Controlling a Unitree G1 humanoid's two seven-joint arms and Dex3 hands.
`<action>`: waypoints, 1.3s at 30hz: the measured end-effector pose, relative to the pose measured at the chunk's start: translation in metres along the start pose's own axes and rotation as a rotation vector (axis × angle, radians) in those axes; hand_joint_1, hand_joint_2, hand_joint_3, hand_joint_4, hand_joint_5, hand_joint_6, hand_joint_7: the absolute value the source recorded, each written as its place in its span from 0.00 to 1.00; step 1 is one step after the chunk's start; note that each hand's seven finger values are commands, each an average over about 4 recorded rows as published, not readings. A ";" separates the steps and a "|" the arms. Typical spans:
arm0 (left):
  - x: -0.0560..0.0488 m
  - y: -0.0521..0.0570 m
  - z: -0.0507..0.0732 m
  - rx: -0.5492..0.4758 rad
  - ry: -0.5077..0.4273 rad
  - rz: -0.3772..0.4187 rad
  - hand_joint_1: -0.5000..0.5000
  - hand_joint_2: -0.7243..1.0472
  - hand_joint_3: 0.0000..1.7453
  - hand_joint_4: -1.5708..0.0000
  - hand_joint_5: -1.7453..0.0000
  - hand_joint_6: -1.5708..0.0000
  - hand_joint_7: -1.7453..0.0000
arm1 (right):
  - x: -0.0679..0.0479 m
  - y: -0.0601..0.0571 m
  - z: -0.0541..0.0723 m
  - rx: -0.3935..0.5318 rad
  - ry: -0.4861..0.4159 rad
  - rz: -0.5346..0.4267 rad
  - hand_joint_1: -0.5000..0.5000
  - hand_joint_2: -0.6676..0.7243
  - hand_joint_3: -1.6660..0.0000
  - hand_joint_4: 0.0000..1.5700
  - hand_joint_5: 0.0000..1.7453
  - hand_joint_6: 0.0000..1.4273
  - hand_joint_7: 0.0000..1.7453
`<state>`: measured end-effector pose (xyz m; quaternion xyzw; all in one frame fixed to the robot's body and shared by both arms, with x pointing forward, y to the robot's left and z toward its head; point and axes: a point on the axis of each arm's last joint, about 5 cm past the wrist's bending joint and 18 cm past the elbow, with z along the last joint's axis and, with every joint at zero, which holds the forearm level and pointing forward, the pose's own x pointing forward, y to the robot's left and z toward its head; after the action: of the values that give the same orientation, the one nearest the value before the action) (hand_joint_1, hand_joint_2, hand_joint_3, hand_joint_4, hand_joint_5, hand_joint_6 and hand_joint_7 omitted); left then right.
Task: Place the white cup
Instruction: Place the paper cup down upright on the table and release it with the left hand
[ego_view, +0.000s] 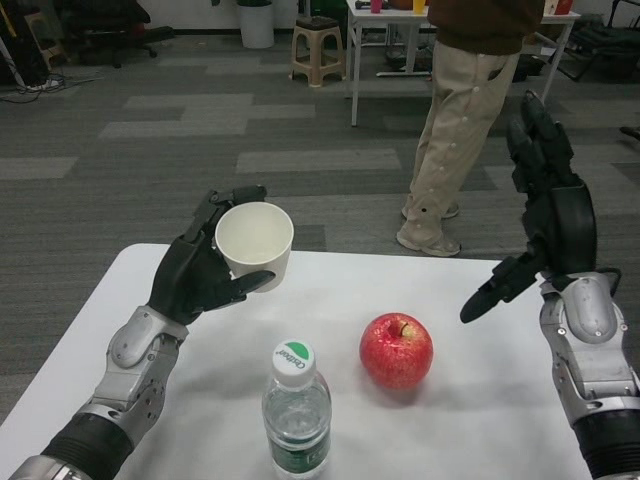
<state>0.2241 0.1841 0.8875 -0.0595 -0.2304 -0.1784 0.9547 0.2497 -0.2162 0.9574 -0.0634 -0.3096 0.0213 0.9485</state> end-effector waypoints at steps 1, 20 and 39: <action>-0.002 0.001 -0.001 0.001 0.007 0.006 0.11 1.00 0.05 1.00 1.00 0.77 0.40 | 0.000 0.000 0.000 0.000 0.000 0.000 0.07 1.00 1.00 0.00 0.00 0.00 0.00; -0.036 0.003 -0.027 0.042 0.161 0.033 0.10 1.00 0.05 1.00 1.00 0.78 0.40 | -0.001 0.000 0.000 -0.001 0.003 0.000 0.08 1.00 1.00 0.00 0.00 0.00 0.00; -0.036 0.003 -0.035 0.069 0.167 0.019 0.11 1.00 0.05 1.00 1.00 0.77 0.41 | -0.001 0.000 0.000 -0.001 0.004 0.001 0.08 1.00 1.00 0.00 0.00 0.00 0.00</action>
<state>0.2100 0.1909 0.8401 -0.0137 -0.1554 -0.1656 0.9738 0.2492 -0.2166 0.9566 -0.0641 -0.3076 0.0212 0.9491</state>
